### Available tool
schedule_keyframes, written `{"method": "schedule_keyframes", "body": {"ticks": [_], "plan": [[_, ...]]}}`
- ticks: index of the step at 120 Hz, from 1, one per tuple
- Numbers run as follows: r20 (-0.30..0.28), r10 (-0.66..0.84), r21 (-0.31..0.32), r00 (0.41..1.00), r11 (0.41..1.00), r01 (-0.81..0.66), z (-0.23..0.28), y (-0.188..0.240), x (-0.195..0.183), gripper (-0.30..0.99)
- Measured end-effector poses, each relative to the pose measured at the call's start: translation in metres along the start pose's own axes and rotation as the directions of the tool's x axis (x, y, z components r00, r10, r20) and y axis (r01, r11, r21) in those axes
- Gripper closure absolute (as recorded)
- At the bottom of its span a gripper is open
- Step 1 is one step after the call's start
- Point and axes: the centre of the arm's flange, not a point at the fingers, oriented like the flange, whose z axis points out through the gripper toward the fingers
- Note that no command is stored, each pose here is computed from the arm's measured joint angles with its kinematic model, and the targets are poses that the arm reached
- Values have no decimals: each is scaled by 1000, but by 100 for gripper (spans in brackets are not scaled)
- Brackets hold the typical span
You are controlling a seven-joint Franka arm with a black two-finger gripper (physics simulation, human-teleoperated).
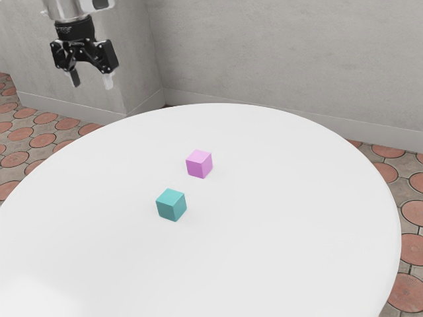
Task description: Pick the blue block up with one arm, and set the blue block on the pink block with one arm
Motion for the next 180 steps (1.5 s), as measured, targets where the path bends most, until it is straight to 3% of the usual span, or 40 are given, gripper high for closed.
{"method": "schedule_keyframes", "body": {"ticks": [35, 45, 49, 53, 74, 92, 108, 125, 150, 180], "plan": [[35, 29, -5, 999, 1000, -29, 2, 19, -5, 0], [-175, 63, 9, 982, 998, -63, -106, 22, -59, 0], [-217, 96, 21, 971, 995, -94, -128, 25, -76, 0], [-214, 147, 33, 966, 989, -143, -129, 35, -77, 0], [-49, 418, 40, 907, 908, -416, -56, 113, -31, 0], [132, 397, 59, 908, 912, -407, 80, 89, -57, 0], [184, 390, 14, 902, 917, -399, 191, 70, -19, 0], [148, 400, 13, 904, 914, -407, 240, 65, 9, 0], [91, 405, 49, 910, 911, -410, 280, 69, -19, 0], [10, 378, 62, 926, 924, -378, 296, 79, 3, 0]]}}
